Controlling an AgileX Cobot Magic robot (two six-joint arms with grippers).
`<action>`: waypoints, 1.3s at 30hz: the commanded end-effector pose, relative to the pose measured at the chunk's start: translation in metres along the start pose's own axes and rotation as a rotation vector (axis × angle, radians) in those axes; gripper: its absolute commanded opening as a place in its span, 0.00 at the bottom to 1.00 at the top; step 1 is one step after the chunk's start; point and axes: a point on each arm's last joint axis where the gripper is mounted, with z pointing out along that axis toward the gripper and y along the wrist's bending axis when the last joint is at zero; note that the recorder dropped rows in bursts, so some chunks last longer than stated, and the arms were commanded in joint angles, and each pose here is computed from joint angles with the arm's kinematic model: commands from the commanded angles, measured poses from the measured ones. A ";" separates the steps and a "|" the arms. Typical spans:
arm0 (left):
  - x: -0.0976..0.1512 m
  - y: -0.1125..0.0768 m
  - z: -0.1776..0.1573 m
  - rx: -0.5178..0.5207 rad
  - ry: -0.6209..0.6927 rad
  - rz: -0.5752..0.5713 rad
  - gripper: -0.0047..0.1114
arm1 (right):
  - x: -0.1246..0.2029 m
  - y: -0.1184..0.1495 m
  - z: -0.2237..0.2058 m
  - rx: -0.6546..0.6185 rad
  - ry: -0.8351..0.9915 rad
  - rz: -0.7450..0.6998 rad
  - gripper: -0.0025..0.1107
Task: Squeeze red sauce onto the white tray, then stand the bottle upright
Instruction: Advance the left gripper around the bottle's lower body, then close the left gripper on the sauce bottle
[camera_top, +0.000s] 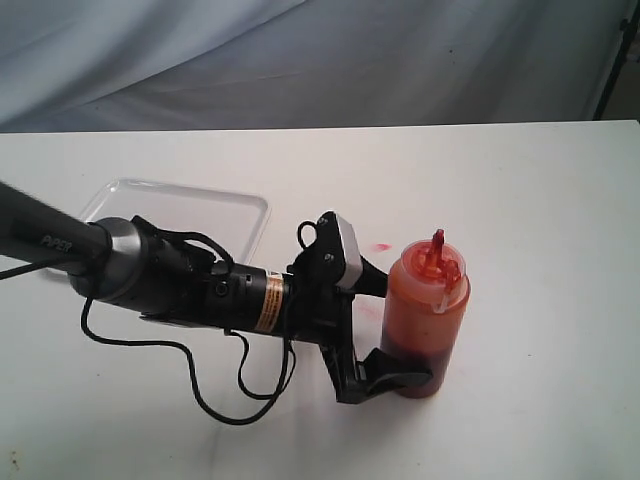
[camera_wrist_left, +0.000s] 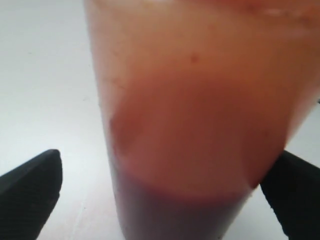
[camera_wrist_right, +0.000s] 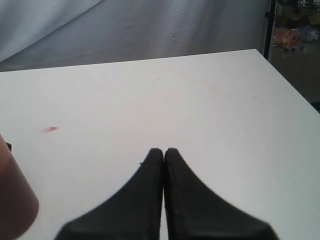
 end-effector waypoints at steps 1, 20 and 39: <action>0.000 -0.002 0.002 0.023 0.013 -0.011 0.94 | 0.001 0.000 0.000 0.001 -0.003 0.005 0.02; -0.001 0.000 0.004 0.049 0.060 -0.007 0.94 | 0.001 0.000 0.000 0.001 -0.003 0.005 0.02; 0.006 0.020 0.025 0.106 0.172 -0.064 0.94 | 0.001 0.000 0.000 0.001 -0.003 0.005 0.02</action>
